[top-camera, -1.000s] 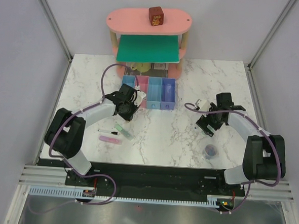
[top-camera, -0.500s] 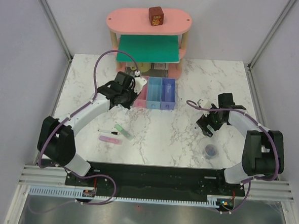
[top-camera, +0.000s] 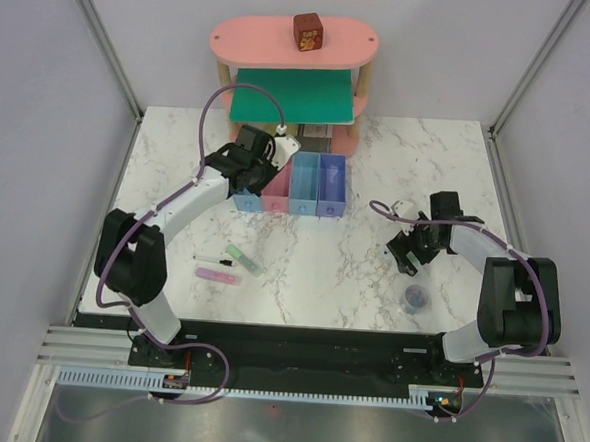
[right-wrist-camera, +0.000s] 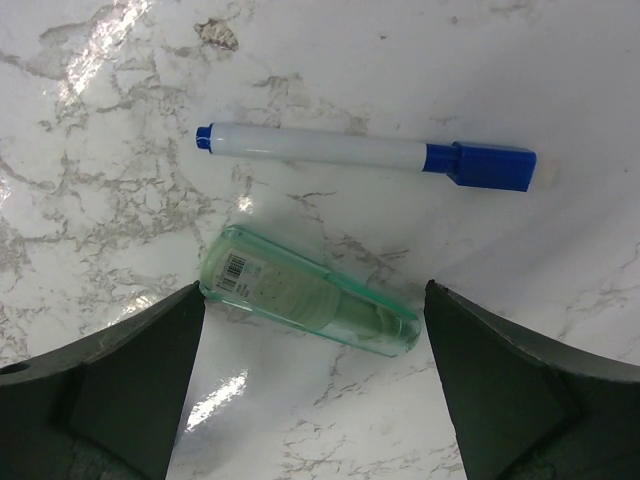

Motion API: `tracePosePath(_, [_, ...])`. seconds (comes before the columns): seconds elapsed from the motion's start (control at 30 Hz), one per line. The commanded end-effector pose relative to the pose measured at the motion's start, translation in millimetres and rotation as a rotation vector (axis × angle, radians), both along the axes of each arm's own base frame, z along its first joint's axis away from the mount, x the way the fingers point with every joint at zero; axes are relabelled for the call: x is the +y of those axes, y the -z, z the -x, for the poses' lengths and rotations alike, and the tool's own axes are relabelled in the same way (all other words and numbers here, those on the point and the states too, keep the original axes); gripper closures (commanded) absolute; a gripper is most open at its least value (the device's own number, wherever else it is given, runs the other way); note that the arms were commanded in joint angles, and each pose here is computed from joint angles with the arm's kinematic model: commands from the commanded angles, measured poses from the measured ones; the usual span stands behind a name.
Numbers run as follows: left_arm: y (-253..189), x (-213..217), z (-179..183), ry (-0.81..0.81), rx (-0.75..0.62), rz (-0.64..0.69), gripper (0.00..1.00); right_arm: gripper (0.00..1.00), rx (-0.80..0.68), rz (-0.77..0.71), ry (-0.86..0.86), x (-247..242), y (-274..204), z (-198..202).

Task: Sort the stationery into containers
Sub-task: Place the stationery in the storage box.

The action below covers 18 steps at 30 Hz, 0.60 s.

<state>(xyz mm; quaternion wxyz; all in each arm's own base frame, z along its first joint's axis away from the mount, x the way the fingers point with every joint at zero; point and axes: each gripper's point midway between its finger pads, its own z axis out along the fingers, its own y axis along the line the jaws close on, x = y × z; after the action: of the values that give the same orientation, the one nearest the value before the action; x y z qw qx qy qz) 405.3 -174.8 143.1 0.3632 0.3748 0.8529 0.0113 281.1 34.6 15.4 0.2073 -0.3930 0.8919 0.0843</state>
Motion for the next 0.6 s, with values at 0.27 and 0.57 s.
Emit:
tracePosePath(0.27, [-35, 4, -29, 0.013, -0.127, -0.011, 0.98, 0.02, -0.066, 0.017, 0.047, -10, 2, -13])
tracePosePath(0.57, [-33, 12, -35, 0.007, -0.134, -0.028, 0.98, 0.17, -0.034, 0.028, 0.010, -11, 14, -7])
